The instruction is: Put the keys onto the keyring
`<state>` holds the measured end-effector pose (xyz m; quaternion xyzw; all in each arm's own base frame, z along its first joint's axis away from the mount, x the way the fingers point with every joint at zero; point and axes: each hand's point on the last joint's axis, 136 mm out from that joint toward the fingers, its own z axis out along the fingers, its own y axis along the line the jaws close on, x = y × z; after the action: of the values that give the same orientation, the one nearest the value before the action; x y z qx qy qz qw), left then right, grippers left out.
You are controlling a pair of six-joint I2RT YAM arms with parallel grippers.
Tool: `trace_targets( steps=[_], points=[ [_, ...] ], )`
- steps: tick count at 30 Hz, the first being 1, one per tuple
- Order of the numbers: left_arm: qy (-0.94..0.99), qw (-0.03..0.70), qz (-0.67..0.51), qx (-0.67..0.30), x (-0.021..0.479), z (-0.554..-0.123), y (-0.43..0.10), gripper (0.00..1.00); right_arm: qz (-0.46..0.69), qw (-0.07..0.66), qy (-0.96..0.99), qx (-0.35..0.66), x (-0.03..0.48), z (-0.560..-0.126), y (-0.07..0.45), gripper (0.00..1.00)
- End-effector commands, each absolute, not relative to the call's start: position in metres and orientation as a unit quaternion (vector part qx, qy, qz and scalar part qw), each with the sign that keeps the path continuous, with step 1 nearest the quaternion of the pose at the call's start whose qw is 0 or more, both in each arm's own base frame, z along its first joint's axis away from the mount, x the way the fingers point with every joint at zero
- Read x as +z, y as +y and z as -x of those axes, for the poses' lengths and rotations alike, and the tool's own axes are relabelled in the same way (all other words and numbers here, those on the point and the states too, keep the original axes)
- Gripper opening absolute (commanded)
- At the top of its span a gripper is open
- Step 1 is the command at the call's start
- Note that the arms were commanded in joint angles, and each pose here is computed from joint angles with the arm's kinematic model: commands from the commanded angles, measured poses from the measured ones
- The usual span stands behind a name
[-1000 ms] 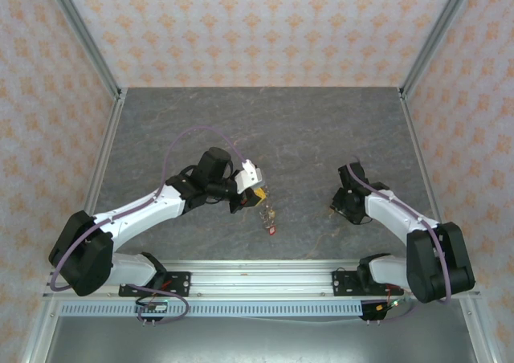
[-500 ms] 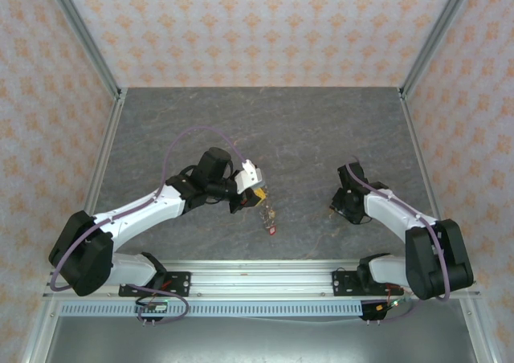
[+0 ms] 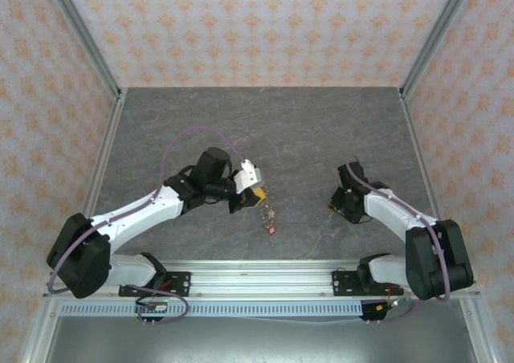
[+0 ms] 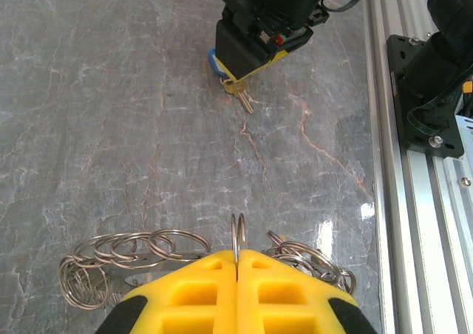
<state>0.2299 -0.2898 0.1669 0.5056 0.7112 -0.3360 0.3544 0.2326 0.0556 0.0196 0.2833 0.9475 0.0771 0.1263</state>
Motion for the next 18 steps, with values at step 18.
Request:
trace_targets(
  steps=[18],
  points=[
    [0.696, 0.377, -0.505, -0.344, 0.187, -0.230, -0.292, 0.00, -0.266, 0.128, 0.951, 0.089, 0.023, -0.249, 0.063, 0.21]
  ],
)
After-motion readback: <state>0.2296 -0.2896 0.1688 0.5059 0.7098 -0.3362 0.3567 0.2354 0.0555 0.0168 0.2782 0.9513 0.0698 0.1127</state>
